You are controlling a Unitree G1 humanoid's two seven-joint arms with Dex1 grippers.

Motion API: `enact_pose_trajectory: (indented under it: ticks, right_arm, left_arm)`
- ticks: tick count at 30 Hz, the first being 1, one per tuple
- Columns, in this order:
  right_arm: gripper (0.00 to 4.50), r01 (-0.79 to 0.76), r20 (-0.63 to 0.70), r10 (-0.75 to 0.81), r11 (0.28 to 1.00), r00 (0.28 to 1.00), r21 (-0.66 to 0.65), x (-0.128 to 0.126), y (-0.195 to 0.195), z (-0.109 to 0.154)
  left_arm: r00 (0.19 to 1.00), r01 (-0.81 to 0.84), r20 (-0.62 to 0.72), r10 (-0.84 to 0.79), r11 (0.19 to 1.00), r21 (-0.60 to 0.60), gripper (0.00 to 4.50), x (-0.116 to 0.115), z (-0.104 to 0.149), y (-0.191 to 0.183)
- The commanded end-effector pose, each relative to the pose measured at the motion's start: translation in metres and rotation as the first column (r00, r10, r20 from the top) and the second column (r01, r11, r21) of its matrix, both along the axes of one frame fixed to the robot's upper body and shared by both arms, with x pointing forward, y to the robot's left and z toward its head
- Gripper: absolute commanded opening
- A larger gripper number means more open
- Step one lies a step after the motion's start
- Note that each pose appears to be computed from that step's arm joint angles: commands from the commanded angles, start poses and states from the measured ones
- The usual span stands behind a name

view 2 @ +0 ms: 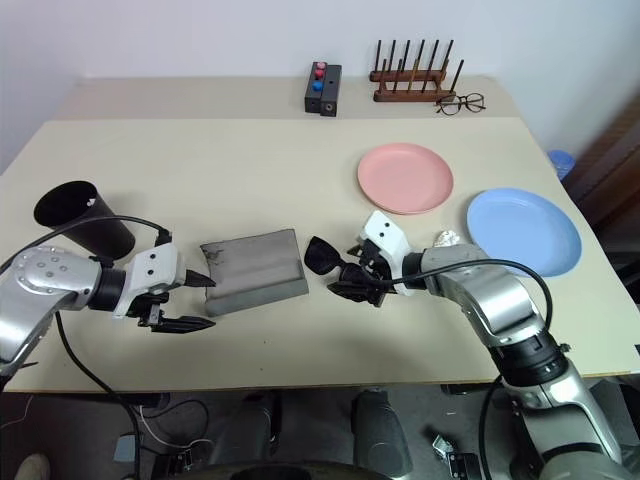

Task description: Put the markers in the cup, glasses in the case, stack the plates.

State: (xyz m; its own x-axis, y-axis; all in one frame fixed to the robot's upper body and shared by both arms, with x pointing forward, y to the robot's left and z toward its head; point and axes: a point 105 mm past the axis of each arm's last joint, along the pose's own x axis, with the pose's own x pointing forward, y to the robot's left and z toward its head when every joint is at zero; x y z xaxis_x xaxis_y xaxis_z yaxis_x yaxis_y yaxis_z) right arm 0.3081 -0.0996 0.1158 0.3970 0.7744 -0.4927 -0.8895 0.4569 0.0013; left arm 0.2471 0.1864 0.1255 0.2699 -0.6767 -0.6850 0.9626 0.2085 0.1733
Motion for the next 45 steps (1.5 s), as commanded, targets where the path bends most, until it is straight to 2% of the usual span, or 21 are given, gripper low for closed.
enact_pose_trajectory:
  ticks: [1,12,16,19,23,27,32,45]
  right_arm:
    - [4.50,-0.001,0.011,0.001,1.000,1.000,-0.001,0.010,0.000,0.008]
    - [4.50,-0.149,-0.098,0.146,0.989,0.984,-0.023,0.019,0.001,0.019]
    - [4.50,-0.112,-0.034,0.108,0.986,0.994,-0.125,0.033,-0.007,0.015]
    - [4.50,-0.093,0.034,0.100,0.982,0.994,-0.164,0.035,-0.010,0.018]
    - [4.50,-0.051,0.103,0.067,0.987,0.992,-0.153,0.029,-0.003,0.031]
    - [4.50,0.040,0.237,0.022,0.966,0.971,-0.256,0.027,-0.009,0.034]
    - [4.50,0.118,0.316,-0.013,0.941,0.949,-0.317,0.017,-0.009,0.034]
    - [4.50,0.222,0.346,-0.112,0.928,0.932,-0.299,0.002,0.011,0.025]
  left_arm:
    - [0.999,0.010,0.039,-0.010,1.000,-0.007,3.52,-0.004,0.010,-0.003]
    - [0.999,-0.007,0.034,0.007,1.000,-0.022,3.52,-0.006,0.008,-0.007]
    - [0.999,-0.017,0.042,0.019,1.000,-0.025,3.52,-0.007,0.008,-0.008]
    - [0.998,-0.036,0.041,0.037,0.999,-0.031,3.52,-0.010,0.008,-0.007]
    - [0.997,-0.063,0.031,0.064,0.997,-0.049,3.52,-0.016,0.008,-0.007]
    - [0.996,-0.077,0.034,0.079,0.995,-0.061,3.52,-0.016,0.009,-0.009]
    - [0.996,-0.077,0.034,0.080,0.993,-0.084,3.52,-0.014,0.013,-0.013]
    - [0.997,-0.065,0.027,0.069,0.991,-0.117,3.52,-0.008,0.016,-0.022]
